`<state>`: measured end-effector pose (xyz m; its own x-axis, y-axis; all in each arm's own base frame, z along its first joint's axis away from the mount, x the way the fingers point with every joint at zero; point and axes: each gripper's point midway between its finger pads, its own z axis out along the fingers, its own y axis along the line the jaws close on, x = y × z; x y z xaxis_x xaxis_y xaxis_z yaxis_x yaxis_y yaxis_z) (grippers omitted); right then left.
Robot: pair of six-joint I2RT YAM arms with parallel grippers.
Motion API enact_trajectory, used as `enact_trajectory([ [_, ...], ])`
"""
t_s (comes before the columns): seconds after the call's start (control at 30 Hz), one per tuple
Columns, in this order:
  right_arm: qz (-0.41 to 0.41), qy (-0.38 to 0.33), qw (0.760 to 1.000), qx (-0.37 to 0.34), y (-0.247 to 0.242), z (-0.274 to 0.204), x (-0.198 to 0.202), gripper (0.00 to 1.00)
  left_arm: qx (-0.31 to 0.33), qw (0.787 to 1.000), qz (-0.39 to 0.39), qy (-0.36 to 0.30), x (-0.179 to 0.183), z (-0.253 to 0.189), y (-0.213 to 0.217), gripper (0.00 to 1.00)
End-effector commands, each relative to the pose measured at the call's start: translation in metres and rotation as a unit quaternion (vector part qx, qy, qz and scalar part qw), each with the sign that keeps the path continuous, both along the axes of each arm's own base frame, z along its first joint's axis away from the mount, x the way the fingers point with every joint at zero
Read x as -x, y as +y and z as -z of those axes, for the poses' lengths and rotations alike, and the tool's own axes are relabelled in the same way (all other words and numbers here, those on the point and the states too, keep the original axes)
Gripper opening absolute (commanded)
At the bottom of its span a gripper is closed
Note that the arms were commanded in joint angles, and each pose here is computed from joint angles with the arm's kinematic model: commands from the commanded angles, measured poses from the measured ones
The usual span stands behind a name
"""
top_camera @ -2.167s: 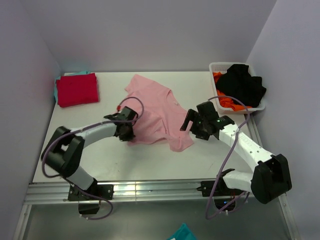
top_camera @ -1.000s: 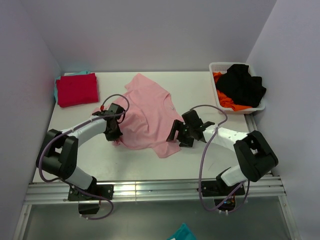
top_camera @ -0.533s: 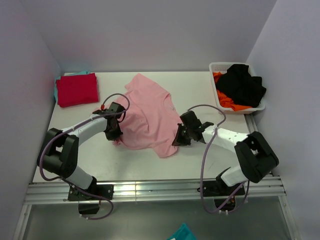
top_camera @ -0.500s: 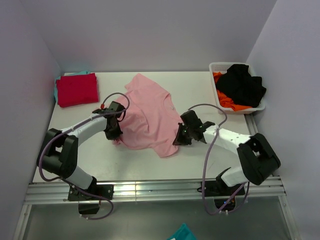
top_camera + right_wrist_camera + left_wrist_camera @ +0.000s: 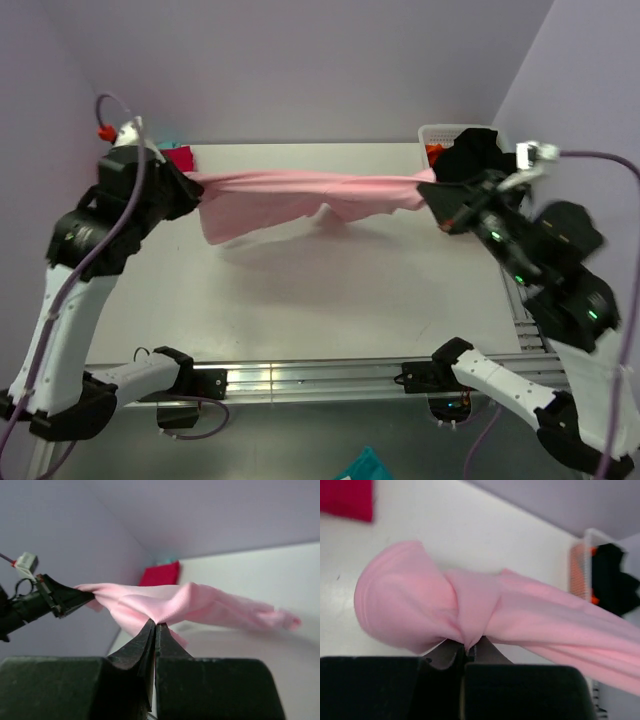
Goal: Fold and stack the t-shirts
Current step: Flatten out the tshirt
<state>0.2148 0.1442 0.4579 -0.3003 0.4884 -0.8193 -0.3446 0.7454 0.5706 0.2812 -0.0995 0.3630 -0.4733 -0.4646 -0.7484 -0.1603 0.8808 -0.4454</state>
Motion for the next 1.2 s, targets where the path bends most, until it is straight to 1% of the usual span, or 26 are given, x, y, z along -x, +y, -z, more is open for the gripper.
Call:
enact_trajectory([
  [0.0, 0.045, -0.044, 0.998, -0.007, -0.044, -0.032, 0.038, 0.00, -0.016, 0.999, 0.028, -0.041, 0.033, -0.047, 0.013, 0.00],
  [0.03, 0.050, -0.057, 0.997, -0.014, -0.051, -0.043, 0.045, 0.00, -0.015, 0.998, 0.035, -0.050, 0.043, -0.058, 0.015, 0.00],
  [0.07, 0.052, -0.061, 0.997, -0.016, -0.056, -0.049, 0.054, 0.00, -0.004, 0.996, 0.036, -0.085, 0.053, -0.086, 0.020, 0.00],
  [0.1, 0.053, -0.091, 0.994, -0.030, -0.067, -0.071, 0.070, 0.00, -0.006, 0.994, 0.041, -0.099, 0.061, -0.098, 0.023, 0.00],
  [0.17, 0.051, -0.106, 0.993, -0.032, -0.076, -0.083, 0.085, 0.00, 0.006, 0.988, 0.057, -0.141, 0.080, -0.130, 0.026, 0.00],
  [0.2, 0.052, -0.126, 0.990, -0.043, -0.084, -0.097, 0.099, 0.00, 0.015, 0.986, 0.057, -0.156, 0.086, -0.140, 0.028, 0.00],
  [0.27, 0.053, -0.133, 0.989, -0.047, -0.090, -0.105, 0.107, 0.00, 0.035, 0.979, 0.071, -0.189, 0.102, -0.161, 0.028, 0.00],
  [0.3, 0.049, -0.140, 0.988, -0.052, -0.090, -0.112, 0.110, 0.00, 0.046, 0.977, 0.074, -0.196, 0.104, -0.166, 0.026, 0.00],
  [0.37, 0.045, -0.143, 0.987, -0.057, -0.088, -0.118, 0.109, 0.00, 0.054, 0.976, 0.100, -0.188, 0.099, -0.160, 0.013, 0.00],
  [0.43, 0.041, -0.138, 0.988, -0.054, -0.079, -0.118, 0.098, 0.00, 0.069, 0.974, 0.114, -0.186, 0.088, -0.158, 0.000, 0.00],
  [0.47, 0.044, -0.138, 0.988, -0.055, -0.075, -0.119, 0.089, 0.00, 0.072, 0.976, 0.128, -0.163, 0.078, -0.142, -0.010, 0.00],
  [0.53, 0.064, -0.119, 0.990, -0.041, -0.068, -0.113, 0.064, 0.00, 0.088, 0.974, 0.130, -0.164, 0.061, -0.139, -0.021, 0.00],
  [0.57, 0.072, -0.107, 0.991, -0.034, -0.063, -0.107, 0.051, 0.00, 0.089, 0.977, 0.128, -0.143, 0.048, -0.120, -0.028, 0.00],
  [0.63, 0.084, -0.078, 0.993, -0.009, -0.049, -0.091, 0.018, 0.00, 0.091, 0.979, 0.124, -0.135, 0.027, -0.109, -0.037, 0.00],
  [0.67, 0.087, -0.053, 0.995, 0.004, -0.036, -0.075, -0.005, 0.00, 0.085, 0.982, 0.125, -0.116, 0.017, -0.090, -0.041, 0.00],
  [0.7, 0.088, -0.042, 0.995, 0.013, -0.030, -0.065, -0.016, 0.00, 0.079, 0.985, 0.117, -0.103, 0.005, -0.079, -0.044, 0.00],
  [0.73, 0.099, -0.028, 0.995, 0.020, -0.027, -0.054, -0.028, 0.00, 0.081, 0.984, 0.114, -0.109, -0.005, -0.078, -0.047, 0.00],
  [0.83, 0.118, 0.034, 0.991, 0.053, -0.009, 0.001, -0.071, 0.00, 0.061, 0.990, 0.107, -0.066, -0.039, -0.032, -0.056, 0.00],
  [0.87, 0.125, 0.068, 0.987, 0.070, -0.002, 0.032, -0.088, 0.00, 0.054, 0.992, 0.105, -0.047, -0.050, -0.011, -0.055, 0.00],
  [0.93, 0.124, 0.096, 0.984, 0.088, 0.007, 0.066, -0.107, 0.00, 0.042, 0.995, 0.094, 0.009, -0.073, 0.043, -0.056, 0.00],
  [0.97, 0.133, 0.134, 0.977, 0.099, 0.013, 0.103, -0.125, 0.00, 0.053, 0.994, 0.092, 0.009, -0.088, 0.054, -0.054, 0.00],
  [1.03, 0.142, 0.161, 0.971, 0.102, 0.017, 0.137, -0.149, 0.00, 0.058, 0.993, 0.074, 0.071, -0.117, 0.116, -0.042, 0.00],
  [1.07, 0.164, 0.190, 0.961, 0.111, 0.014, 0.164, -0.171, 0.00, 0.067, 0.993, 0.068, 0.071, -0.136, 0.129, -0.040, 0.10],
  [1.1, 0.180, 0.201, 0.956, 0.113, 0.013, 0.175, -0.186, 0.00, 0.074, 0.987, 0.062, 0.126, -0.157, 0.179, -0.039, 0.30],
  [1.13, 0.192, 0.211, 0.952, 0.114, 0.013, 0.185, -0.204, 0.00, 0.085, 0.988, 0.058, 0.118, -0.184, 0.171, -0.035, 0.77],
  [1.17, 0.233, 0.236, 0.936, 0.115, 0.006, 0.202, -0.244, 0.00, 0.084, 0.984, 0.033, 0.154, -0.198, 0.187, -0.016, 0.99],
])
